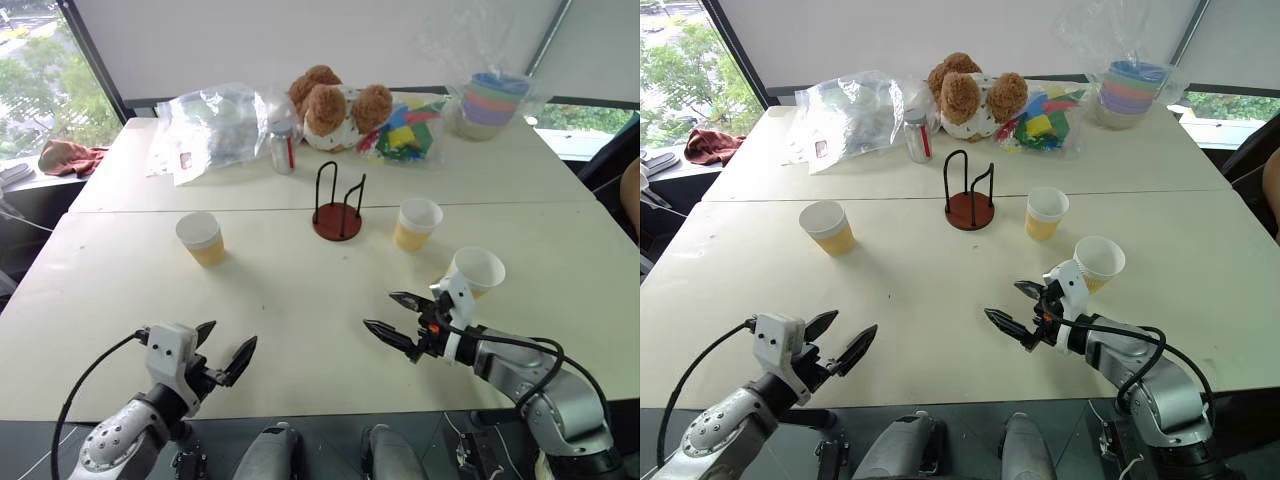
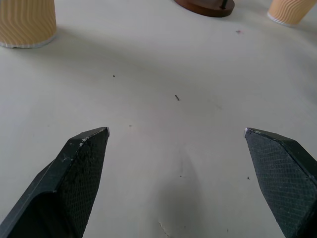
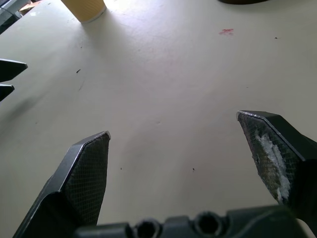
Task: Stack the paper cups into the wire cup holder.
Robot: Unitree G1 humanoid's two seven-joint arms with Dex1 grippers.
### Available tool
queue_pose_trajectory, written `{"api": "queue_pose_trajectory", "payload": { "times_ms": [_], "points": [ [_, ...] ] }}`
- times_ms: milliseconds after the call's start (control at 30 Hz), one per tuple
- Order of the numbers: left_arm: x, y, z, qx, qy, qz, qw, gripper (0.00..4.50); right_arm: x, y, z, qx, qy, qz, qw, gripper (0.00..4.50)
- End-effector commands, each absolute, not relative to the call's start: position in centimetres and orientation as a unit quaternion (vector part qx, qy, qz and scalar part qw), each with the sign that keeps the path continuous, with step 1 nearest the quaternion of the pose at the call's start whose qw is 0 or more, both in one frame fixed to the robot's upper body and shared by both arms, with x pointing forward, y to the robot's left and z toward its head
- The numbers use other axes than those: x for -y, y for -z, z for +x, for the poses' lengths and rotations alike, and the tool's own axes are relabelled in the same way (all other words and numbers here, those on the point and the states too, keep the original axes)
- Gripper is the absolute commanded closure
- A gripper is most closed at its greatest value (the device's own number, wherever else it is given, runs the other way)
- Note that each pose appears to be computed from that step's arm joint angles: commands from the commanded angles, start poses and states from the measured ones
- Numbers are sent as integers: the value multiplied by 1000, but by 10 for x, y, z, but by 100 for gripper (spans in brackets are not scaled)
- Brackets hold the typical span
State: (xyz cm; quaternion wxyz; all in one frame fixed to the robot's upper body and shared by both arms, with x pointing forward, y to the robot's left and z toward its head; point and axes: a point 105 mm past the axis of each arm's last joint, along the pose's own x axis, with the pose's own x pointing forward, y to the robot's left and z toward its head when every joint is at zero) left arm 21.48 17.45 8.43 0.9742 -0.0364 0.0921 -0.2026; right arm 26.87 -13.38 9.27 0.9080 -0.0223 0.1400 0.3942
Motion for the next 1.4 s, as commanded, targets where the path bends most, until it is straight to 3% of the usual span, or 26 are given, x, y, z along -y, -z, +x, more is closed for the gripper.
{"api": "queue_pose_trajectory", "payload": {
  "times_ms": [33, 400, 767, 867, 1100, 1200, 1400],
  "points": [
    [-173, -94, 217, -71, 209, -22, 975, 0, 131, -102, 273, -110, -399, -28, 910, 4],
    [-178, -96, 224, -64, 193, -18, 979, 0, 140, -109, 291, -80, -341, -4, 937, 4],
    [-176, -99, 225, -58, 194, -23, 979, 0, 136, -107, 290, -81, -352, -5, 932, 4],
    [-182, -105, 231, -55, 202, 23, 978, 0, 132, -117, 298, -70, -349, 11, 934, 4],
    [-186, -151, 245, -21, 286, 26, 958, 0, 106, -157, 315, -40, -369, 35, 928, 4],
    [-186, -171, 243, -42, 342, 54, 937, 0, 82, -176, 329, -29, -383, 1, 923, 4],
    [-194, -203, 244, -46, 364, 72, 927, 0, 56, -205, 363, -9, -344, -10, 939, 4]
  ]
}}
